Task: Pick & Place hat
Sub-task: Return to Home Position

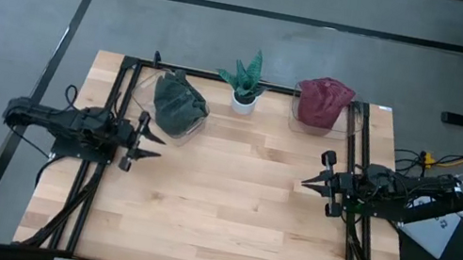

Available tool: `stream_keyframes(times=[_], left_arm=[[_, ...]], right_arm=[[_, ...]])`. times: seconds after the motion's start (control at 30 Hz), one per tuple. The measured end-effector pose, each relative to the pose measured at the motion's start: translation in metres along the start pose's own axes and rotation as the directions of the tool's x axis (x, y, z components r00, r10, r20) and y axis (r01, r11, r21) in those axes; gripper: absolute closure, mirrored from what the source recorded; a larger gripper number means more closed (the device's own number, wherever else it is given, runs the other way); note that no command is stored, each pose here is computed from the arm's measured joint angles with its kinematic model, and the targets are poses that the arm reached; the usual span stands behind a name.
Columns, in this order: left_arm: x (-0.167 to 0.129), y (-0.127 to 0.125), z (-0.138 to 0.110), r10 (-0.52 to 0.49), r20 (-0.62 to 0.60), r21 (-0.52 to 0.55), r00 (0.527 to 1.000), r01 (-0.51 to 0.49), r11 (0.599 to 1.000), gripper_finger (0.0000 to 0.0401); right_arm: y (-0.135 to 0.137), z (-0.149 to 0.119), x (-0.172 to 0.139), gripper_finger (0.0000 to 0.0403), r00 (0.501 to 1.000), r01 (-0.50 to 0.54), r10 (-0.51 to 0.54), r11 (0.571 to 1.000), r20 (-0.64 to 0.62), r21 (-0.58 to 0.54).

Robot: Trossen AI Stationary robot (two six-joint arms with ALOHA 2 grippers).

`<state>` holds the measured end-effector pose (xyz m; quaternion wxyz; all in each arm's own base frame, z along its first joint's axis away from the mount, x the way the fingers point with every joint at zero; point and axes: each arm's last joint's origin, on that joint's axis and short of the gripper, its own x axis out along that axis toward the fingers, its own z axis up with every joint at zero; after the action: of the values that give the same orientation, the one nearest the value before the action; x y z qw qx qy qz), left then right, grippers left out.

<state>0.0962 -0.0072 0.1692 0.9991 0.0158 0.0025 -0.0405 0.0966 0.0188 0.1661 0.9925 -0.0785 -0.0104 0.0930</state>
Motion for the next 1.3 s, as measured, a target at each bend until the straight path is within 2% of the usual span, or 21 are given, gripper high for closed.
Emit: stream_keyframes(times=[0.27,0.4,0.5,0.7,0.93,1.3], left_arm=[[-0.009,0.004,0.005,0.034,-0.184,0.064,0.982,-0.023,0.998,0.0236],[-0.009,0.004,0.014,0.027,-0.105,0.082,0.994,-0.019,0.996,0.0233],[-0.008,0.005,0.019,0.071,-0.028,0.083,0.997,-0.068,0.994,0.0233],[0.000,0.005,0.002,0.080,0.066,0.005,0.995,-0.080,0.997,0.0236],[0.000,0.006,0.003,0.115,0.071,0.020,0.991,-0.117,0.993,0.0233],[0.000,0.006,-0.001,0.111,0.032,0.033,0.993,-0.112,0.993,0.0235]], right_arm=[[0.000,0.000,0.000,0.0377,1.000,0.000,0.000,1.000,0.000,0.000],[0.000,0.000,0.000,0.0377,1.000,0.000,0.000,1.000,0.000,0.000],[0.000,0.000,0.000,0.0377,1.000,0.000,0.000,1.000,0.000,0.000],[0.000,0.000,0.000,0.0377,1.000,0.000,0.000,1.000,0.000,0.000],[0.000,0.000,0.000,0.0377,1.000,0.000,0.000,1.000,-0.001,0.000],[0.000,0.000,0.000,0.0377,1.000,0.000,0.000,1.000,0.000,0.000]])
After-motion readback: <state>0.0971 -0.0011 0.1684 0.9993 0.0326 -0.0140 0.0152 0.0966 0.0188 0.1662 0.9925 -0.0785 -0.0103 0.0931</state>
